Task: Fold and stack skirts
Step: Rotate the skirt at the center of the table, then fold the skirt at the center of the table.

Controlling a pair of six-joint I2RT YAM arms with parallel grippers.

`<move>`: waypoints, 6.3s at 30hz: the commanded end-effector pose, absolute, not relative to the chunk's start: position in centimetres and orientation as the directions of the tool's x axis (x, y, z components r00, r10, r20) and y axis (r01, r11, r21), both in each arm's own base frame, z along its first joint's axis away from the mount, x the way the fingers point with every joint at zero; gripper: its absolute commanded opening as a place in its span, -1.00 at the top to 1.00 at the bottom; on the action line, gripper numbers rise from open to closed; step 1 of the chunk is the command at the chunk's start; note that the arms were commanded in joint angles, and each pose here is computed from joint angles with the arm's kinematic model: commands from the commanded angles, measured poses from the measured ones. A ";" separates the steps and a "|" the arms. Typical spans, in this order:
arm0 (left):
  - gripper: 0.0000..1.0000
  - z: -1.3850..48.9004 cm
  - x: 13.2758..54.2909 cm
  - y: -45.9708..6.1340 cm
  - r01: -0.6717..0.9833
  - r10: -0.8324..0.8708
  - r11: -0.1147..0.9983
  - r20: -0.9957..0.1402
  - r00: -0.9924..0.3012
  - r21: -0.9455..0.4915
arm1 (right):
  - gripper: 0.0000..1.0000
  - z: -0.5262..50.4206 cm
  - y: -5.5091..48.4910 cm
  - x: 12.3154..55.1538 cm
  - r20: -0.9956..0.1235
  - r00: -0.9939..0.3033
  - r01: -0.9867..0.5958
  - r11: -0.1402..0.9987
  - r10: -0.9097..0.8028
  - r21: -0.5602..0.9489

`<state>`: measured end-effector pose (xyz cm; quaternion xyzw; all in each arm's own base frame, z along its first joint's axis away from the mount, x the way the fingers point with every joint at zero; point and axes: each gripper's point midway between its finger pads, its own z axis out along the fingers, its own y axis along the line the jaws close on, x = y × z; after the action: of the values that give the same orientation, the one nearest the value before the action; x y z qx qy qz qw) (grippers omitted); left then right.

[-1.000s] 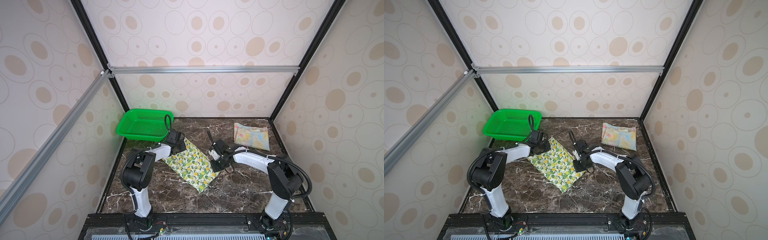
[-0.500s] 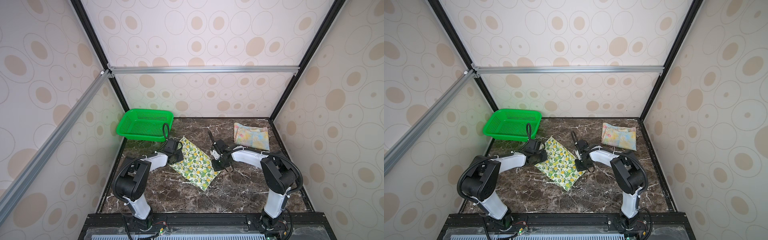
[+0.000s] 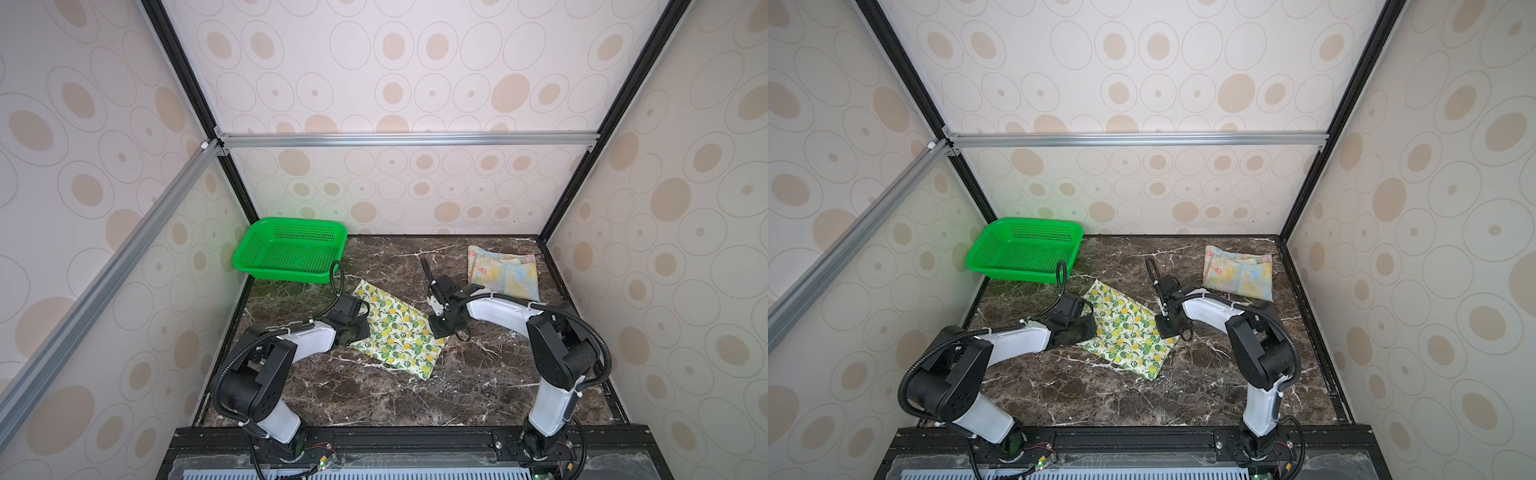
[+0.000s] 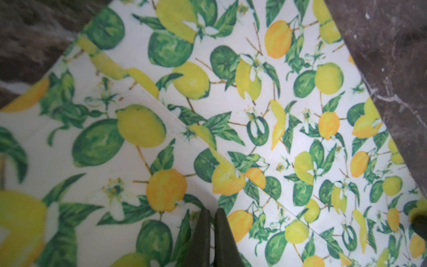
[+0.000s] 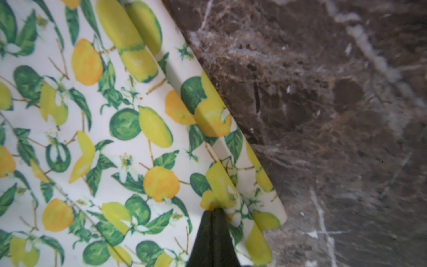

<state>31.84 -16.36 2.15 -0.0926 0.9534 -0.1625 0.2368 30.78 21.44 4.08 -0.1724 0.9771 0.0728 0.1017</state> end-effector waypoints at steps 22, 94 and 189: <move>0.81 4.9 28.3 -14.7 -0.117 -0.223 0.959 -0.432 -0.874 -0.259 | 1.00 4.1 26.2 19.8 -0.141 -0.950 -0.312 0.887 -0.280 0.341; 1.00 6.7 26.7 -36.2 0.378 0.153 0.779 -0.433 -0.888 -0.500 | 0.08 2.7 19.0 22.9 -0.094 -0.990 0.040 0.856 0.103 0.515; 1.00 2.9 25.3 -23.3 0.151 -0.045 0.882 -0.399 -0.916 -0.446 | 1.00 11.4 12.7 23.9 -0.124 -0.992 -0.044 0.984 -0.023 0.175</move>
<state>25.42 -22.23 2.21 0.0367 0.9567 -0.2139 0.1940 24.42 13.75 11.02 -0.0103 0.9899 0.1176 0.0788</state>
